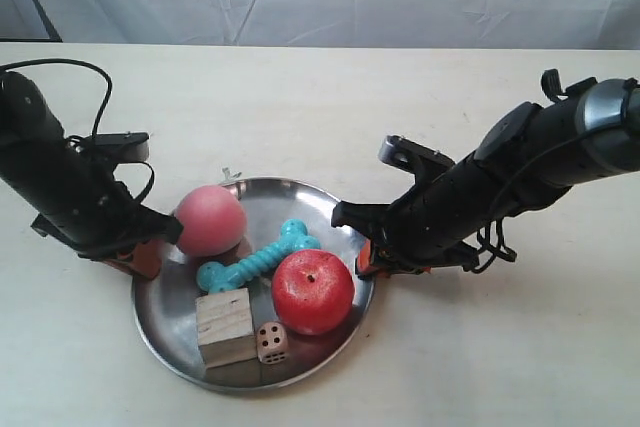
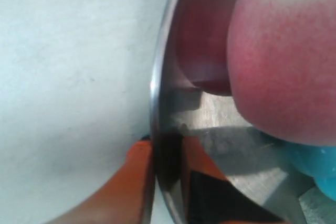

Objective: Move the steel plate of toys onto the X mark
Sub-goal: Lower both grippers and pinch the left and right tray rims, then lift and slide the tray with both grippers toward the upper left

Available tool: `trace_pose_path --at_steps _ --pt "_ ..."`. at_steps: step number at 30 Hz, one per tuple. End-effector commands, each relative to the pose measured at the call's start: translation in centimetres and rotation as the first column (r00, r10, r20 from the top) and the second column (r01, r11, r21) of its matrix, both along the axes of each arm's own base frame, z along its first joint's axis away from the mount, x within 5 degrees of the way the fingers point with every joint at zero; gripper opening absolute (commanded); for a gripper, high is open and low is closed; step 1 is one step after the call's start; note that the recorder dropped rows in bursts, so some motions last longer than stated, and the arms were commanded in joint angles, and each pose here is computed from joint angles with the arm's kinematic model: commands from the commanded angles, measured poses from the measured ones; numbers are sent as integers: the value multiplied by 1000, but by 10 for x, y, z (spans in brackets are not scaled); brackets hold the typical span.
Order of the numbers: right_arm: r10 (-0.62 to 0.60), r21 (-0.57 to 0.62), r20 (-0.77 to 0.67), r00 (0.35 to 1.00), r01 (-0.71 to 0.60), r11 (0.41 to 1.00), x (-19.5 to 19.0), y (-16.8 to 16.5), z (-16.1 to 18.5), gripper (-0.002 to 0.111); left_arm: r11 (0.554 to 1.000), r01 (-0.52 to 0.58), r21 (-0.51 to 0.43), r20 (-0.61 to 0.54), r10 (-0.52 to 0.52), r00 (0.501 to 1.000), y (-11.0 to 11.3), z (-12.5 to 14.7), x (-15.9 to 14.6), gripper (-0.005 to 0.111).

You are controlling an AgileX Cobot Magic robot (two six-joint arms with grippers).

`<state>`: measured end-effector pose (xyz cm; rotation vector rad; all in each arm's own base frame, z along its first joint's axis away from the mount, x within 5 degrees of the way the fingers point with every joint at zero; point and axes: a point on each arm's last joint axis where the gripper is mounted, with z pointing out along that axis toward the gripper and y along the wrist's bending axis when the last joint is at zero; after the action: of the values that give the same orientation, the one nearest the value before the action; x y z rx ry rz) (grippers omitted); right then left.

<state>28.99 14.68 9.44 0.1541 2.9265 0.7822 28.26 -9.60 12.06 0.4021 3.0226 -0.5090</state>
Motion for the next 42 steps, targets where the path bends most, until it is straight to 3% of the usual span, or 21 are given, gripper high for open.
trace_pose_path --at_steps 1,14,31,42 --pt "73 37 -130 989 -69 997 -17 11 -19 0 995 -22 -95 -88 13 996 -17 2 -9 0" --pt "171 134 -219 961 -144 980 -29 16 -14 -1 993 30 -114 -203 -53 978 -18 4 -21 0" --pt "188 191 -240 952 -143 971 -30 17 -10 -1 989 83 -121 -273 -114 955 -17 7 -28 0" --pt "194 344 -212 958 -113 932 -3 8 13 -1 978 167 -121 -291 -196 937 -21 35 -9 0"
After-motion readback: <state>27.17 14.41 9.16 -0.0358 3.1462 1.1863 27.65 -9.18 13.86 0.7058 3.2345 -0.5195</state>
